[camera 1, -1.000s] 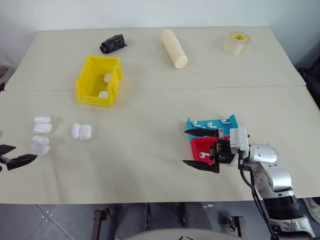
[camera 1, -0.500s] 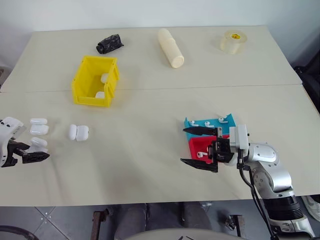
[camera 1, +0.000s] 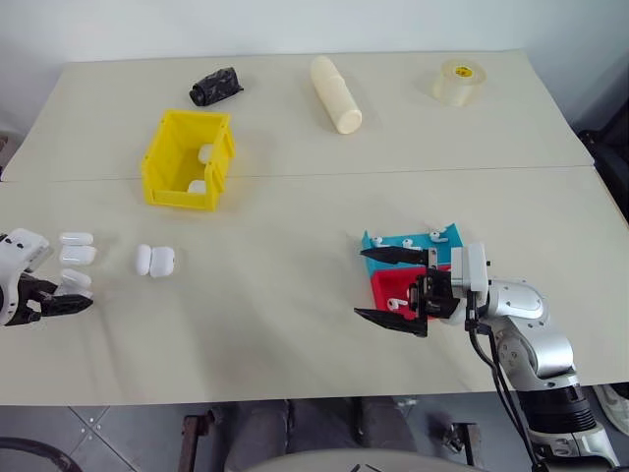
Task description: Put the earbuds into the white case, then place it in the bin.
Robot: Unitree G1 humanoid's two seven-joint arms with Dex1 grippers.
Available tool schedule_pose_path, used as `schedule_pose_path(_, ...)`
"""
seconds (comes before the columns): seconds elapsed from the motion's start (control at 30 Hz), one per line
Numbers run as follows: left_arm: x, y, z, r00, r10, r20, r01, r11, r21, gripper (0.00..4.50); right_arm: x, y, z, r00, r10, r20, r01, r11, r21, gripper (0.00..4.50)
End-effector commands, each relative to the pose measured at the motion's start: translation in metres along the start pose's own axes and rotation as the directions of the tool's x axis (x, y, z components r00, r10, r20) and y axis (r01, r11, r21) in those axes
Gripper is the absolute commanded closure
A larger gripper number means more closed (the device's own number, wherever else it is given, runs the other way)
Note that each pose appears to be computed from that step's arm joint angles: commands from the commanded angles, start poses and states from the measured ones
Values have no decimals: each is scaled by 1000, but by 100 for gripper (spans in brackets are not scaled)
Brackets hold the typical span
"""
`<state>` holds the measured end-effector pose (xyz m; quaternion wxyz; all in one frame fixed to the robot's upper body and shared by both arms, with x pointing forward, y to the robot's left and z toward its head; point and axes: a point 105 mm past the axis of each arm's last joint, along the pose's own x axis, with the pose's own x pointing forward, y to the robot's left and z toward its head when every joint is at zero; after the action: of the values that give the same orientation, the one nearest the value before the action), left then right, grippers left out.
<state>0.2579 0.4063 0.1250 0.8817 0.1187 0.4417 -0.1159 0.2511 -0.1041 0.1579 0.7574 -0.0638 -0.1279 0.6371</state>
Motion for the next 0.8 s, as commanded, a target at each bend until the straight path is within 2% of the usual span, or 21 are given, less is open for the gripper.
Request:
schedule_pose_path(0.03, 0, 3, -8, 1000, 11, -6, -11, 999, -39, 172, 3, -1, 11, 1000, 8, 23, -7, 999, -45, 0)
schedule_pose_path(0.17, -4, -1, -4, 998, -23, 64, 26, 998, -49, 172, 3, -1, 11, 1000, 7, 23, -6, 999, -44, 0)
schedule_pose_path(0.3, -21, -10, 5, 970, -88, 225, 88, 996, 8, 172, 2, 1, 10, 1000, 5, 22, -4, 999, -38, 0)
schedule_pose_path(0.37, -36, -25, 12, 925, -171, 341, 142, 984, 108, 172, 2, 2, 9, 1000, 4, 23, -4, 1000, -31, 0)
schedule_pose_path(0.43, -49, -36, 15, 880, -202, 429, 127, 972, 198, 172, 3, 3, 8, 1000, 3, 25, -3, 1000, -25, 0)
schedule_pose_path(0.53, -60, -55, 21, 829, -237, 507, 105, 956, 274, 172, 1, 3, 9, 1000, -6, 27, 6, 1000, -22, 0)
schedule_pose_path(0.67, -66, -103, 43, 710, -395, 582, 141, 891, 433, 172, -11, 1, 7, 1000, -20, -8, 20, 1000, -16, 0)
schedule_pose_path(0.8, -57, -180, 78, 489, -600, 633, 232, 790, 568, 172, -35, 1, 8, 994, -69, -81, 67, 997, -24, 0)
